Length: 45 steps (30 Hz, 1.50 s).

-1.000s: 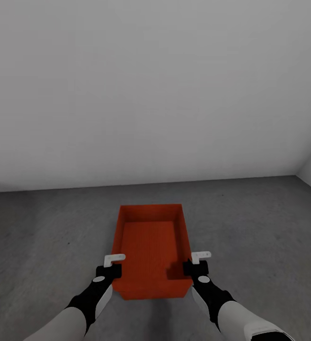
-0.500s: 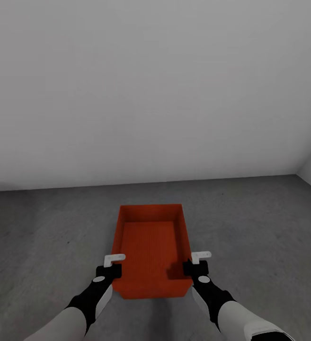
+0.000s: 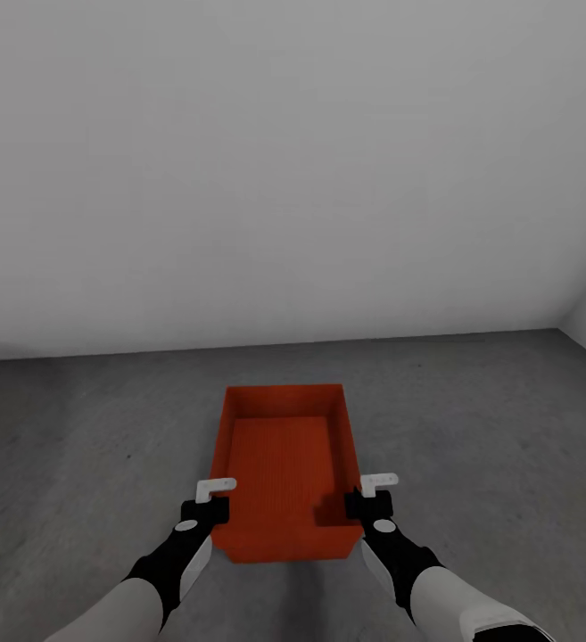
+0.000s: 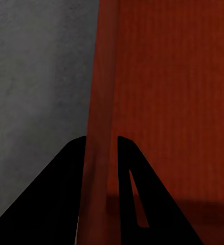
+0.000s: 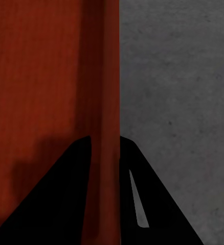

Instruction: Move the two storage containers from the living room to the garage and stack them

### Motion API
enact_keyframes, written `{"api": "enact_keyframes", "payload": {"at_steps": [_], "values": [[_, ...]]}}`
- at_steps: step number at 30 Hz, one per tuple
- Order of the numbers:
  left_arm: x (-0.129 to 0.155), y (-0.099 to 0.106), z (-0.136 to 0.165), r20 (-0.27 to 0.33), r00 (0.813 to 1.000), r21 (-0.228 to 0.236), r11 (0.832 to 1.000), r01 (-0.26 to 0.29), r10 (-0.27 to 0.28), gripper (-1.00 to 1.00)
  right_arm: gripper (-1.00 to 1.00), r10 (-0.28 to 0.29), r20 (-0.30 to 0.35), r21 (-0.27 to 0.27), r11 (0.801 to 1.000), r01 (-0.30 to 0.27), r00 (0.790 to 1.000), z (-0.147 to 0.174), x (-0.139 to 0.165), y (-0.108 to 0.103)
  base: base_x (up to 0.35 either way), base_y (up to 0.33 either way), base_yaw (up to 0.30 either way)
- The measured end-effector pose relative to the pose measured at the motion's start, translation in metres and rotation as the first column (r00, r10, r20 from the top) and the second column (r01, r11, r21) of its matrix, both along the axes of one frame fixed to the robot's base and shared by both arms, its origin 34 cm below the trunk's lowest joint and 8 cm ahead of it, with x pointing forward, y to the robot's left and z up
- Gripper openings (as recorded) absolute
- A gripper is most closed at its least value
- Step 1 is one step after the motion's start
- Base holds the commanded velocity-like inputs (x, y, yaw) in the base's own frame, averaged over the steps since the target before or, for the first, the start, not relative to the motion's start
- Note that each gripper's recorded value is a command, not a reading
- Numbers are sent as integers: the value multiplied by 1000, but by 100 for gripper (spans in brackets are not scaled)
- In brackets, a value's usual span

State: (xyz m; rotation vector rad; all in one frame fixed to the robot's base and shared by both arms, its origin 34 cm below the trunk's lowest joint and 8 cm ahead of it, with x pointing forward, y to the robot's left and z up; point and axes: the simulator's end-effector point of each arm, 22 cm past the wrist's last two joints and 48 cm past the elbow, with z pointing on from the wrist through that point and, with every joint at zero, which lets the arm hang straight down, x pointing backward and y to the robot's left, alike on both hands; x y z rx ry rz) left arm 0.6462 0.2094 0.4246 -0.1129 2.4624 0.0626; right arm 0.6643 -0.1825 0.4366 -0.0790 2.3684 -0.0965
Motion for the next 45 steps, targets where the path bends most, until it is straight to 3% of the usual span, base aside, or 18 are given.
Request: {"api": "enact_keyframes", "payload": {"at_steps": [45], "values": [[-1,0,-6,-1,1000,1,1000,0,0,-100,-100,0,0,-2,1000,0,1000,-6,-1,0,15,0,0]]}}
